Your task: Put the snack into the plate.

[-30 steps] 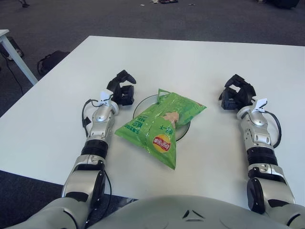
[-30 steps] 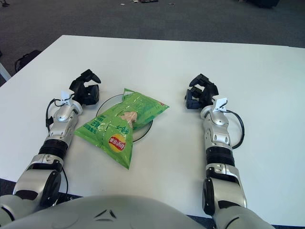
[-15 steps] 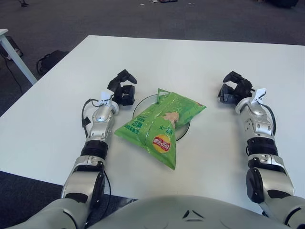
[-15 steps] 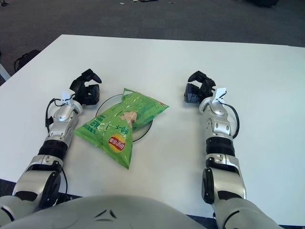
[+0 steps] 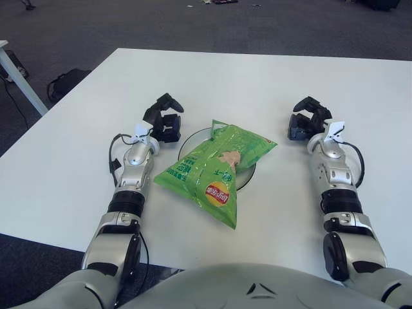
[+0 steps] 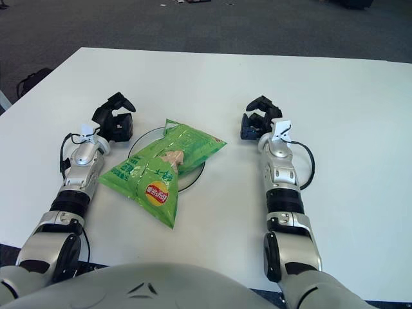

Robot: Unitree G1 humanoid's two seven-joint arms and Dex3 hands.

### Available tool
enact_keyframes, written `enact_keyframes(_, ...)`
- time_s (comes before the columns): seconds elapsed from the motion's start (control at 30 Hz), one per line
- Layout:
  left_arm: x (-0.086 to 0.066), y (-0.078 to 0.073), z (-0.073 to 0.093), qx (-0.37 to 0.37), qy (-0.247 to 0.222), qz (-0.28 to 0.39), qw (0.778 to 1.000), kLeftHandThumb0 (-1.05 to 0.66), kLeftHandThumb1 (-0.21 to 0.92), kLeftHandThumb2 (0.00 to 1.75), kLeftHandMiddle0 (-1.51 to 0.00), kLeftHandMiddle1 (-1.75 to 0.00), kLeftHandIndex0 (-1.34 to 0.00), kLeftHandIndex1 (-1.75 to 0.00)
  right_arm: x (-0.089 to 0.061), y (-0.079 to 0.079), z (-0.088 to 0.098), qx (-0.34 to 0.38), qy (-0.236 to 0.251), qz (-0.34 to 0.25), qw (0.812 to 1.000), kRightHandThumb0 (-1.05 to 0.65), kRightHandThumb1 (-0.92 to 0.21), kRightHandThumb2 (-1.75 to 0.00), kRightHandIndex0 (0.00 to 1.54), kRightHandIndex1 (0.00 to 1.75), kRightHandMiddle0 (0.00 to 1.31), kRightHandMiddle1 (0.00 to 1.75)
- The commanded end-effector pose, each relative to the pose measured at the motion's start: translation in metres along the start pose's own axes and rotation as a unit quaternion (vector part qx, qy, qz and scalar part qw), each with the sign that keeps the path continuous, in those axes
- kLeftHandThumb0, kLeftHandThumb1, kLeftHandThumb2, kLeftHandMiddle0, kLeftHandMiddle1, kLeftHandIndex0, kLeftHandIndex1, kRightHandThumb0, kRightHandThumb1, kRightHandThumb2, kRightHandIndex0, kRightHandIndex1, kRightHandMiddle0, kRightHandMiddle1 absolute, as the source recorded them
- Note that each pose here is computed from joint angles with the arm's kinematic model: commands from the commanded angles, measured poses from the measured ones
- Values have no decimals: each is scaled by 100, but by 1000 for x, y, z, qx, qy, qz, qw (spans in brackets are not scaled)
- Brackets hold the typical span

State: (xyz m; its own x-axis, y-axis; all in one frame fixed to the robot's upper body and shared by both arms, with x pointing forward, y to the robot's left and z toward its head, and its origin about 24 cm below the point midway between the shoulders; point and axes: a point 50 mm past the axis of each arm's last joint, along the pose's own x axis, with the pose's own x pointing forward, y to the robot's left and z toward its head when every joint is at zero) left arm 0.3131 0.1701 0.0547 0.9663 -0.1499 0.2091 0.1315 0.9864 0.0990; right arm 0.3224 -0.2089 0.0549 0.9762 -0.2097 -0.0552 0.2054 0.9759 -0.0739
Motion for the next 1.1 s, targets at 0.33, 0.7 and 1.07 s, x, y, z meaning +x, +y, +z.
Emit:
enact_keyframes(0.33,-49,-12,-46,-25,90,27,995,-44,42,118,-123,-175,-53,-175,-22,1,-44,12,17,-20,1000,-49,-30,-134,130,175,63,175)
enact_keyframes(0.7,-51,-10,-45,-26,90,32,995,-44,43,118,-124,-175,-52,-175,-25,3,-42,33,-26,-13,999,-48,-33,-130,130,175,60,175)
enact_keyframes(1.07,-52,-9,-45,-28,90,28,995,-44,43,117,-124,-175,-52,-175,-26,4,-42,38,-40,-4,998,-48,-33,-130,133,175,60,175)
